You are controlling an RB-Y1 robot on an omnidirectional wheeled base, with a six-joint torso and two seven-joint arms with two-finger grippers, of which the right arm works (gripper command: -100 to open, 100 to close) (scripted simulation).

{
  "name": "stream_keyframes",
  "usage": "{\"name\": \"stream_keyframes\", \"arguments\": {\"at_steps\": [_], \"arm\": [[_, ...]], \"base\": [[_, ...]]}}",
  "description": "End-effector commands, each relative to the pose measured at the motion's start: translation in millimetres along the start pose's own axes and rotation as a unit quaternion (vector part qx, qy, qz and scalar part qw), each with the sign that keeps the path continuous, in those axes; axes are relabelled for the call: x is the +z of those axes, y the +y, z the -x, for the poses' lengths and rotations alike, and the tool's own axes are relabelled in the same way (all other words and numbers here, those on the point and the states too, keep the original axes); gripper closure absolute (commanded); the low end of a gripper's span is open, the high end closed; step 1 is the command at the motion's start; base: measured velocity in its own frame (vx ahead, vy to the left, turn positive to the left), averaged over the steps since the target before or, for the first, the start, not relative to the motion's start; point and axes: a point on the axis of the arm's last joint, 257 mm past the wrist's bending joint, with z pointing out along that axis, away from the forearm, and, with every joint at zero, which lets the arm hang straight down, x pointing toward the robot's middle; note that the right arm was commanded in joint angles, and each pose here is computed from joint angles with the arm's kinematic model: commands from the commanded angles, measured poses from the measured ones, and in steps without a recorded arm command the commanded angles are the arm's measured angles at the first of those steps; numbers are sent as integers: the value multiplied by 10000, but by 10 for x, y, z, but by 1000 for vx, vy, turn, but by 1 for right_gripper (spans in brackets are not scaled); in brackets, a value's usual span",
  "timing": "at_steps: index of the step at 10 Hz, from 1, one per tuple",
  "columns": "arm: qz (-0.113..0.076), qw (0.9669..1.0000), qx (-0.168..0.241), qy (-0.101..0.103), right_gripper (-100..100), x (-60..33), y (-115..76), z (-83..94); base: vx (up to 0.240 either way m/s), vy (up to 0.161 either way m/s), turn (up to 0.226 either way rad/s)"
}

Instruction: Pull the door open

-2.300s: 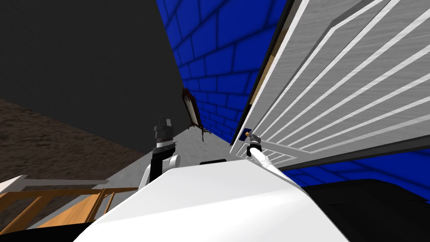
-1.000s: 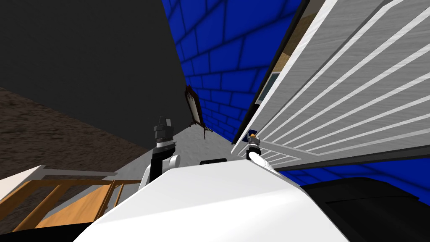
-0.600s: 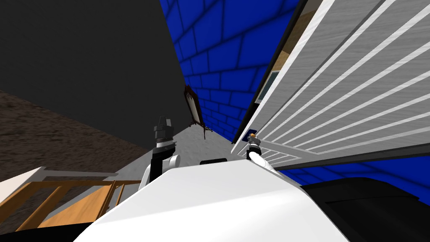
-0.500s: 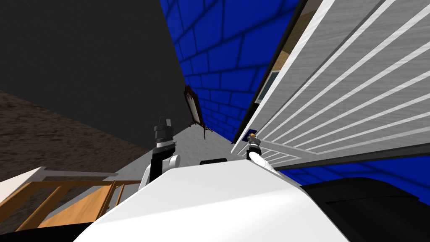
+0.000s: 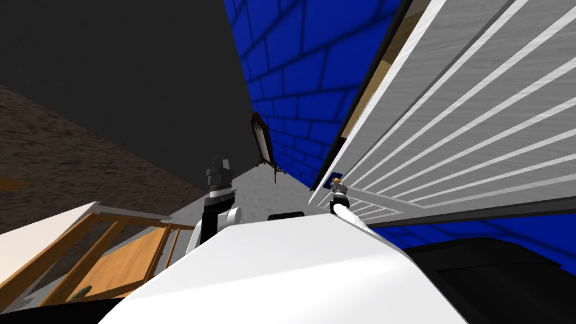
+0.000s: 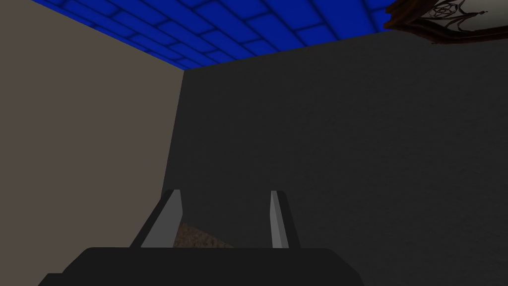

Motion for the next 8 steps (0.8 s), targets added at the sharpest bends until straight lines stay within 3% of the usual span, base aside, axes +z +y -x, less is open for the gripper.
{"name": "stream_keyframes", "arguments": {"at_steps": [1, 8], "arm": [[-154, 9999, -11, -14, 100, -25, -97, 19], [-808, 9967, -80, -22, 100, -144, -451, 41]], "base": [[-186, -55, 117], [-205, -69, 136]]}}
